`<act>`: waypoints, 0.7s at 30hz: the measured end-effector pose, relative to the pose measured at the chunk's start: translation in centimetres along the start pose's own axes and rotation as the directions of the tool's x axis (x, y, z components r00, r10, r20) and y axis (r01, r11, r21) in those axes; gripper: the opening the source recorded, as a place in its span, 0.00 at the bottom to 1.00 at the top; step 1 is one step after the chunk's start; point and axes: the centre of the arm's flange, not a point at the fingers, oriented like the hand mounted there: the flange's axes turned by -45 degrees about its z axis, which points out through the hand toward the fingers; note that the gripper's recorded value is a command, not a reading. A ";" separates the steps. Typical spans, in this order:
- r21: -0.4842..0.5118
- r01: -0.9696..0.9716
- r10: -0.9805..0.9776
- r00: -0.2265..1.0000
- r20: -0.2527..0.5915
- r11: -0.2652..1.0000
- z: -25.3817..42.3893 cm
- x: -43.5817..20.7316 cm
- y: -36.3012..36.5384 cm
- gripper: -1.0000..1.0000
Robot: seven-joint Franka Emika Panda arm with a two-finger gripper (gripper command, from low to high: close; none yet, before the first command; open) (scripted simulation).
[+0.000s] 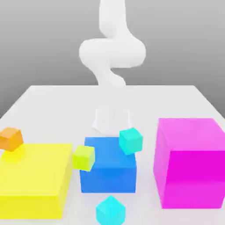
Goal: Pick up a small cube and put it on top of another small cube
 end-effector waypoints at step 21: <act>0.329 0.447 -0.554 0.701 0.449 0.832 36.4 -16.6 -0.6 0.50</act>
